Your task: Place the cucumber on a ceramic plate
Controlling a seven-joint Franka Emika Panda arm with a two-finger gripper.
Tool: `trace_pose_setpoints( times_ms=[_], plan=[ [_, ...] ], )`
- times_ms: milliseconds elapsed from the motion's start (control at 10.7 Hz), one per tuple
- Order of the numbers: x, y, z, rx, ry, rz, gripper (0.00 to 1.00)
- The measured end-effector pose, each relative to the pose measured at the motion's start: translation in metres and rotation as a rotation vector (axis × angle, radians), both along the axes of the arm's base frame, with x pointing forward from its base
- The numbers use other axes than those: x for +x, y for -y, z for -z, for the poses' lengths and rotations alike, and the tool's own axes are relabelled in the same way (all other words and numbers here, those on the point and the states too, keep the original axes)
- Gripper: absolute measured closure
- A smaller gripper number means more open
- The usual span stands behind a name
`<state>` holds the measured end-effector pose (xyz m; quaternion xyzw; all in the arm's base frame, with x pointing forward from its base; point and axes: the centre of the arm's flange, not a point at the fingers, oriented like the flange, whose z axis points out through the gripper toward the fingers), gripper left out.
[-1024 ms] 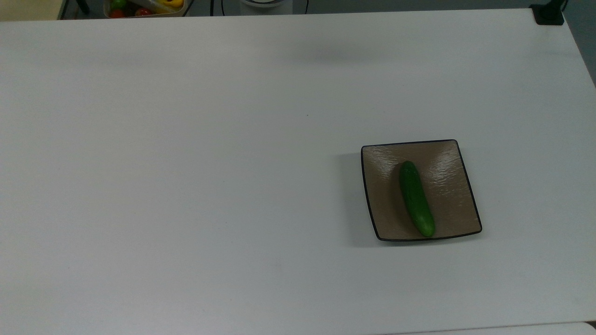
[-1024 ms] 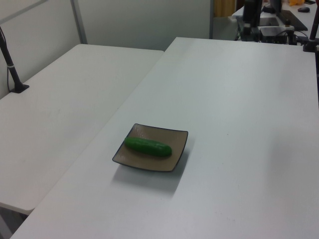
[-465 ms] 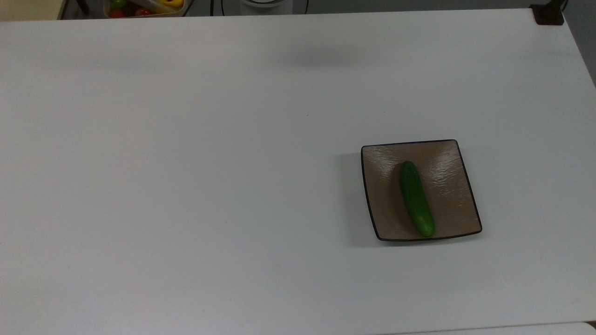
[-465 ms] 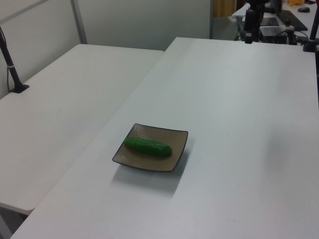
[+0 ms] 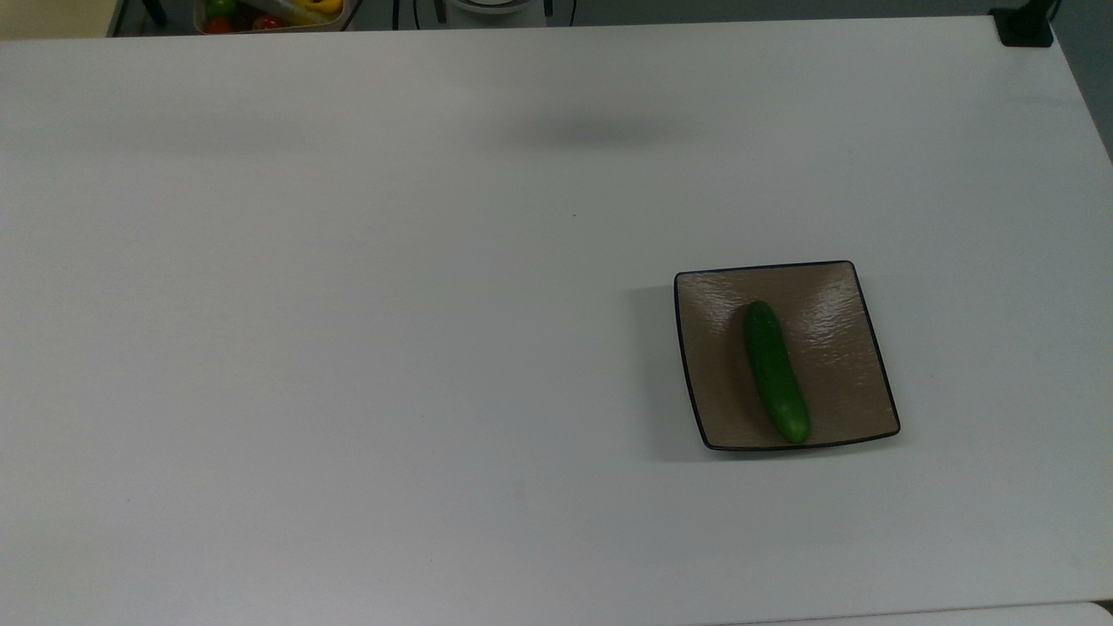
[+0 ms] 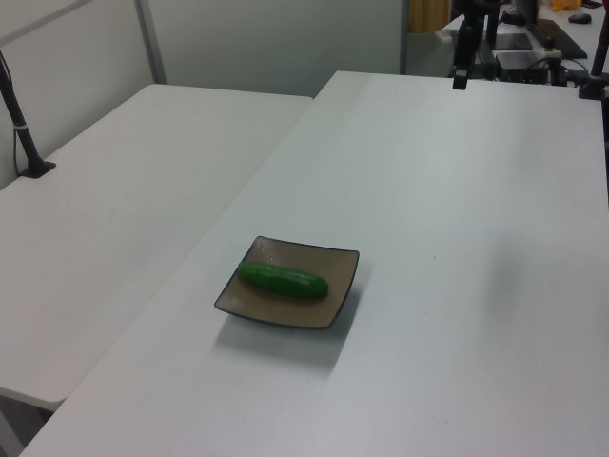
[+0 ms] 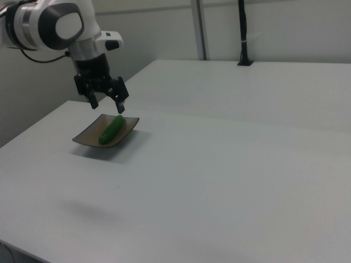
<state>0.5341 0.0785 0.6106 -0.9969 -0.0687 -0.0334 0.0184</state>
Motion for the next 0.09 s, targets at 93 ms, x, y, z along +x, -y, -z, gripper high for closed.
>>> trace_pose_setpoints(
  times_ms=[93],
  plan=[
    [0.0013, -0.0020, 0.0029, -0.001, -0.005, -0.005, 0.00]
  ],
)
